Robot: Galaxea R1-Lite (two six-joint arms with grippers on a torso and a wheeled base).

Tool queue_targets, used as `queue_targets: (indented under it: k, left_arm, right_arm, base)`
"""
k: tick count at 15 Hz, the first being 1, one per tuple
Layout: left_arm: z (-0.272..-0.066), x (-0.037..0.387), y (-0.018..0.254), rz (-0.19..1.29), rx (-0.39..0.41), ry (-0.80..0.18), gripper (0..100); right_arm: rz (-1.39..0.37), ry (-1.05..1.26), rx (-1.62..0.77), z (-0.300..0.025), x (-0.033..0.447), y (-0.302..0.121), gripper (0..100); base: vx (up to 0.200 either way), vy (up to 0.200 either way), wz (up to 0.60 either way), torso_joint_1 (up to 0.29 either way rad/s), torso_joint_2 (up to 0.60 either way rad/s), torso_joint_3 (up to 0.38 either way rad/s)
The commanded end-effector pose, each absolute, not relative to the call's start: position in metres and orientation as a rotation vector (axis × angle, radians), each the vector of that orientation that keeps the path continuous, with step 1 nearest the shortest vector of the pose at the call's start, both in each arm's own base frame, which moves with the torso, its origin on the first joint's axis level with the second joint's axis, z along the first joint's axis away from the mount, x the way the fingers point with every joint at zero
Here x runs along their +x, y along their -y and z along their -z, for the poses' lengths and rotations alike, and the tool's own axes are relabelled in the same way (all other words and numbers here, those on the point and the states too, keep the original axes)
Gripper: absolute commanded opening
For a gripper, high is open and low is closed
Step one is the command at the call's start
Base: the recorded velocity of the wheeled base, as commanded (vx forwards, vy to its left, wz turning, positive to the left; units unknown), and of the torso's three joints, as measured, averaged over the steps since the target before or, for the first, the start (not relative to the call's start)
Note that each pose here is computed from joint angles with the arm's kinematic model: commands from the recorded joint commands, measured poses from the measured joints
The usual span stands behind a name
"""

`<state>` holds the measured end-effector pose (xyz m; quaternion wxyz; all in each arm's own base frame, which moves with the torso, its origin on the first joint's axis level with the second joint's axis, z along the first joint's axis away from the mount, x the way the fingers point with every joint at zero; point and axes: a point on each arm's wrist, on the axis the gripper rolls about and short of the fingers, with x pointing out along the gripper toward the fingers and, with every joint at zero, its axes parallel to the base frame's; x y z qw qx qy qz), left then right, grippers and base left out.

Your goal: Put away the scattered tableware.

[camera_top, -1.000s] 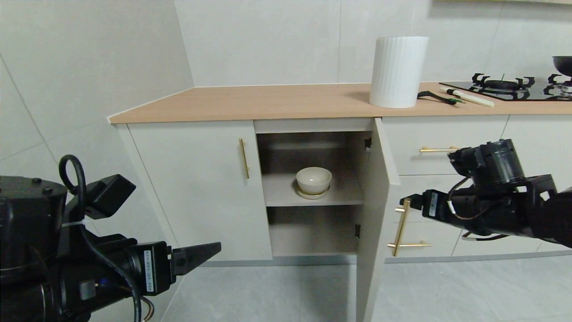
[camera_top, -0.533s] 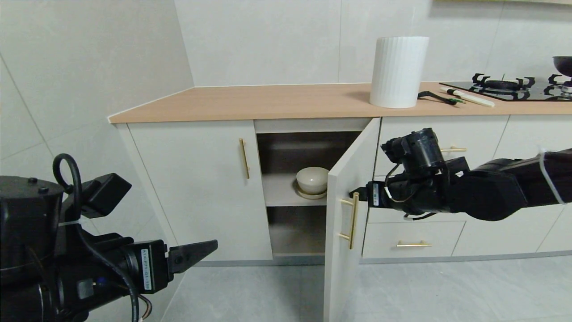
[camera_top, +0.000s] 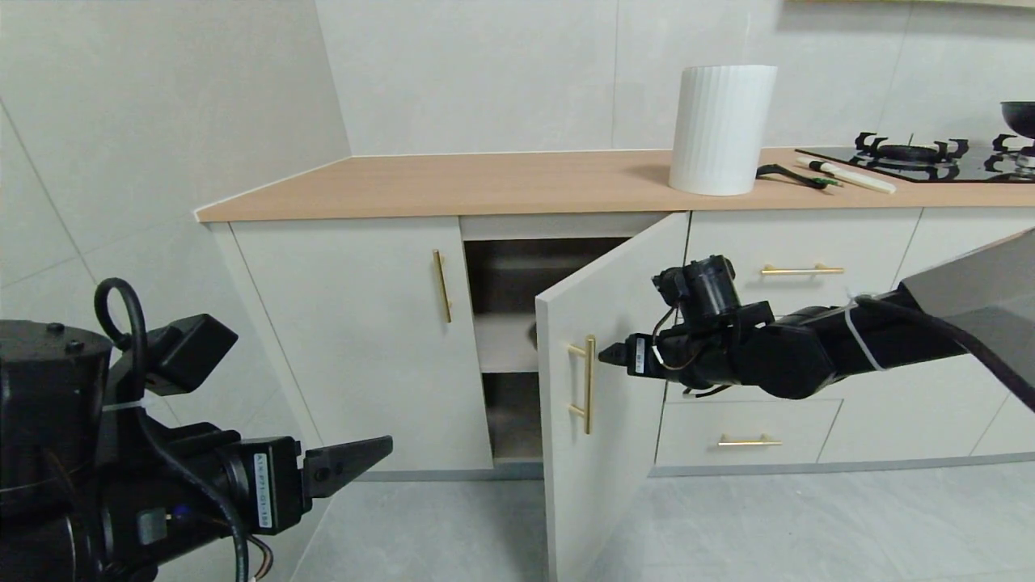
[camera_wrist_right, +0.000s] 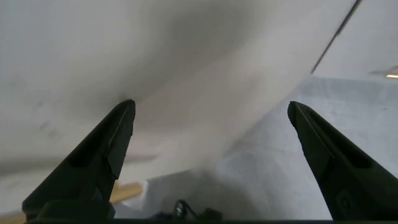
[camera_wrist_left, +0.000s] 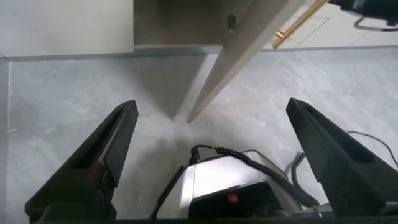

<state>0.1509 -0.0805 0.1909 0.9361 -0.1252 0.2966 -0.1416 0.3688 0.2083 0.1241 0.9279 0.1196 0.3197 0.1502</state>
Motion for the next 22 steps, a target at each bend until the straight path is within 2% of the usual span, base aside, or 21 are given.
queue_targets:
  k: [1,4,10,17,22]
  left_arm:
    - [-0.190,0.151,0.081,0.292,-0.255,-0.609,100]
    - [-0.188,0.151,0.081,0.293,-0.233,-0.617,100]
    - [-0.185,0.152,0.081,0.296,-0.217,-0.630,100]
    - [-0.184,0.153,0.082,0.295,-0.216,-0.633,100]
    - [-0.183,0.154,0.083,0.293,-0.213,-0.640,100]
  right_arm:
    - [-0.305,-0.657,0.257,-0.111,0.375,-0.212,100]
    - [-0.300,-0.644,0.274,-0.104,0.380,-0.215,100]
    - [-0.285,-0.639,0.342,-0.101,0.389,-0.220,100]
    - [-0.268,-0.614,0.446,-0.111,0.395,-0.223,100]
    - [-0.210,-0.562,0.565,-0.114,0.416,-0.224,100]
  base:
    - [0.000,0.000,0.00,0.000,0.00,0.000]
    - [0.000,0.000,0.00,0.000,0.00,0.000]
    - [0.200,0.000,0.00,0.000,0.01,0.001]
    - [0.000,0.000,0.00,0.000,0.00,0.000]
    - [0.000,0.000,0.00,0.000,0.00,0.000]
